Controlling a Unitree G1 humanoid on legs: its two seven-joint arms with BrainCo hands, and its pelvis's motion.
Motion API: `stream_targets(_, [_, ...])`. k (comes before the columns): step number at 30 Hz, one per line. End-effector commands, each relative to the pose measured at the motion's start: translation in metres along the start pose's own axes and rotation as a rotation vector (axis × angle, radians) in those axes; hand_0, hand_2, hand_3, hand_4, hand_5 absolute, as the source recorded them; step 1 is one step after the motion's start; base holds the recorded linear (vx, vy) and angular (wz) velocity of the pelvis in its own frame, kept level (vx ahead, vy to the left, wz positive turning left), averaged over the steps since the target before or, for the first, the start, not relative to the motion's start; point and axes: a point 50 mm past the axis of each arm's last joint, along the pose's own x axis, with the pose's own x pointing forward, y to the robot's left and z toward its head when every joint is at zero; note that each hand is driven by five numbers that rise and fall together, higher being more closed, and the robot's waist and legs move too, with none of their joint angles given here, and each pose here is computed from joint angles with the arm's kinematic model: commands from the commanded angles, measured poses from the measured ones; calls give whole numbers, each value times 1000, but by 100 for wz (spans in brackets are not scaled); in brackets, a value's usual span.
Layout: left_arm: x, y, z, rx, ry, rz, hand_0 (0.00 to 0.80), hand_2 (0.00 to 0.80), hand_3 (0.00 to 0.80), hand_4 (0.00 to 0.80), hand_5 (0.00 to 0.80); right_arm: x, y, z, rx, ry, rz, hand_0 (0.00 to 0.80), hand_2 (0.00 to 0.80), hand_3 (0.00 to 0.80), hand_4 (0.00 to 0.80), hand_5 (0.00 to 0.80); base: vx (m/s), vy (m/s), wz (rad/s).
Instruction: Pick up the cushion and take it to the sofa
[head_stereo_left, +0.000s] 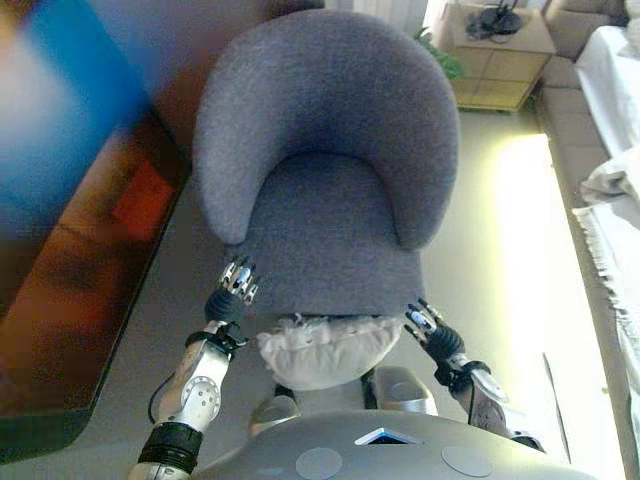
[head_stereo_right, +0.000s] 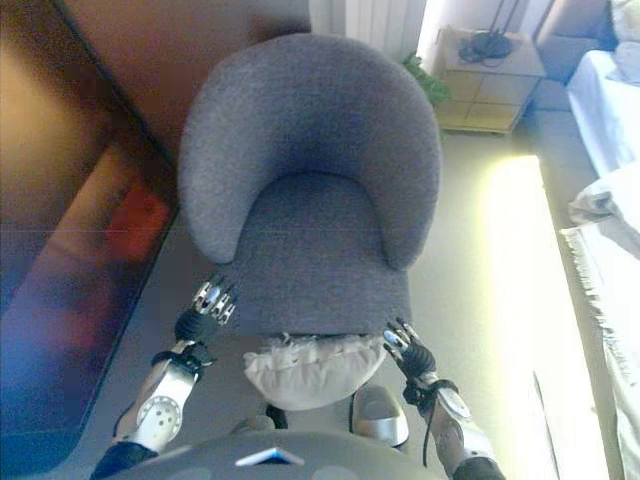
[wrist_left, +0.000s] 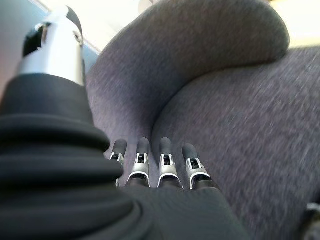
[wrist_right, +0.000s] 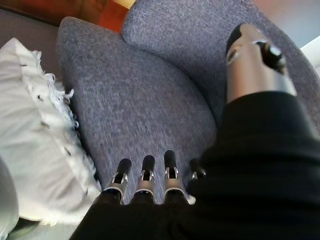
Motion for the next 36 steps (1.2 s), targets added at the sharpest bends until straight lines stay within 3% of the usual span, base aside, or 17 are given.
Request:
stream_targets(1, [-3,1,15,85,-41,-36,0,0,0,0,0,12,21,24,-47,-133,74,0,0,0,0,0,-11,136,10])
stream_targets(9, [2,10,21,339,-32,6,0,0,0,0,0,21,32,35,-59,-165,108,0,0,0,0,0,-8,78,-4])
stream_targets(18, [10,8,32,425,-75,7,0,0,0,0,0,25,42,49,-84,-193,155,0,0,0,0,0,18,-120,8])
stream_targets(20, [10,4,31,373,-71,-16,0,0,0,0,0,23,46,52,-80,-200,185,0,0,0,0,0,16,-100,7])
stream_targets(22, [9,0,25,253,-51,-83,0,0,0,0,0,21,55,52,80,-194,289,0,0,0,0,0,4,-104,4])
stream_targets(25, [9,-14,10,-182,4,-253,0,0,0,0,0,19,73,50,349,-178,538,0,0,0,0,0,-14,-67,2])
stream_targets(26, [5,-29,-6,-456,33,-404,0,0,0,0,0,17,89,51,487,-181,701,0,0,0,0,0,-20,-53,3])
stream_targets(28, [-1,-42,-21,-619,40,-525,0,0,0,0,0,18,103,56,562,-200,818,0,0,0,0,0,-27,-55,-1])
stream_targets(36, [-4,-34,-23,-612,22,-517,0,0,0,0,0,17,102,55,587,-173,802,0,0,0,0,0,5,-6,3])
